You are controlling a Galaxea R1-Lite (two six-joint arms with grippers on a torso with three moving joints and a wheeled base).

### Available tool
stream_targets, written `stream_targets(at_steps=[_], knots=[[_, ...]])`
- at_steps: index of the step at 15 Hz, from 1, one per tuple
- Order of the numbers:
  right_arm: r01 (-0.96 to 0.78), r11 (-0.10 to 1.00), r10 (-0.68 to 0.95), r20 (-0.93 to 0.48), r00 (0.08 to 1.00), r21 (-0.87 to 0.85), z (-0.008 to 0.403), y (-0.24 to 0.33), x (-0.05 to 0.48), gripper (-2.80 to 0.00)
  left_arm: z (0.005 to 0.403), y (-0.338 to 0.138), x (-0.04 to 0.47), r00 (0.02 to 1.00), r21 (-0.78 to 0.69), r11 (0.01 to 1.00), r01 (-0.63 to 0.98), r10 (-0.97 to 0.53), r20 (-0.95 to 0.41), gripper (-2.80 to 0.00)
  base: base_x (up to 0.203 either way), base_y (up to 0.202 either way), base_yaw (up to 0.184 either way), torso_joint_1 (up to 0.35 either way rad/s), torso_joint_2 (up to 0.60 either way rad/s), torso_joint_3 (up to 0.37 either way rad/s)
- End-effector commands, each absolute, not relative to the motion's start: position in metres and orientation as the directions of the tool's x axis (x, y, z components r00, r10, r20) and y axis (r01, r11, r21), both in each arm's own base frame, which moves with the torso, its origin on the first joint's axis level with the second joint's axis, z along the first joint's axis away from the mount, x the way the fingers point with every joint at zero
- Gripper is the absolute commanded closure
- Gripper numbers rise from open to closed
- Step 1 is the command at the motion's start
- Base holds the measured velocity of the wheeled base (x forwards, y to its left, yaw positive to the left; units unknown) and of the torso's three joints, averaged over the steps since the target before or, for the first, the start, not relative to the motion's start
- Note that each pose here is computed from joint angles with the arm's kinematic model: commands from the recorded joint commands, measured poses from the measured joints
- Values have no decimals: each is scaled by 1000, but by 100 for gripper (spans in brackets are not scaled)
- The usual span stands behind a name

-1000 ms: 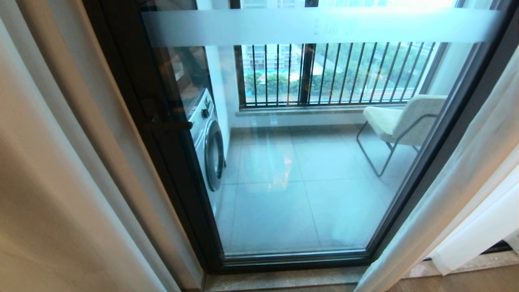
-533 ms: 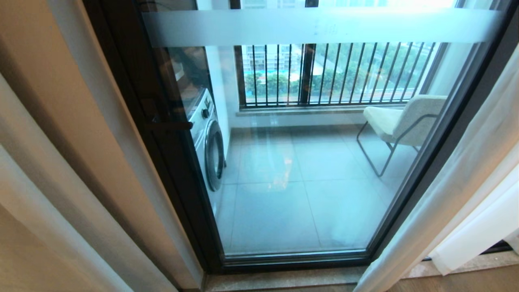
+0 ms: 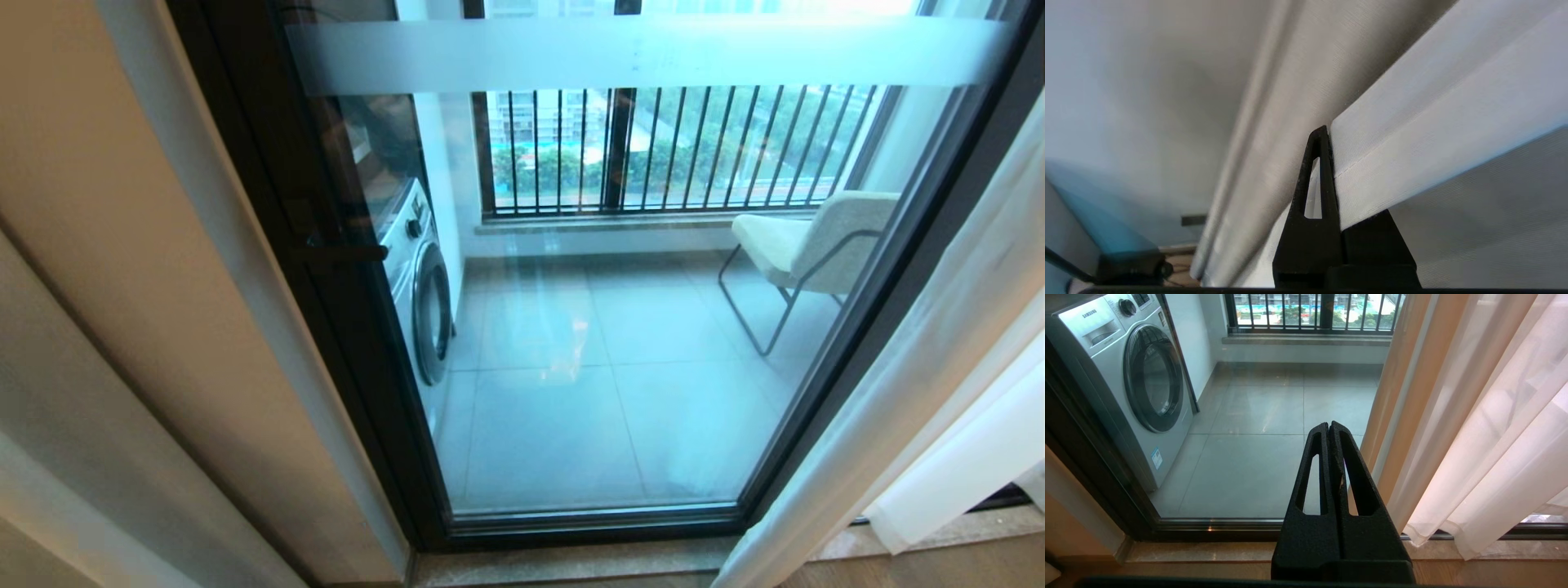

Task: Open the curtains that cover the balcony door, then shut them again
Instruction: Pull the inner curtains open on both sides

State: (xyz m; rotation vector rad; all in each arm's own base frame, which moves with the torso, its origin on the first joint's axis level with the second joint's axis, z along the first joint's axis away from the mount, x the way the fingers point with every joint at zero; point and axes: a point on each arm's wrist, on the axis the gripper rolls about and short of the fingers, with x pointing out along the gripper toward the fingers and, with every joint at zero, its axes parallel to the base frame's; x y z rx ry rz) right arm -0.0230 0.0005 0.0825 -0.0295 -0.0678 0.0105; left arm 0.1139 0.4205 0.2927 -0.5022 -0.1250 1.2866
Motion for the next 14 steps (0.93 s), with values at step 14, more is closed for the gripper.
stream_targets(at_steps=[14], knots=[[-10, 999, 12, 69, 998, -30, 83, 1, -23, 0, 387, 183, 167, 680, -464, 552, -693, 715, -165, 0, 0, 0, 0, 0, 0, 0]])
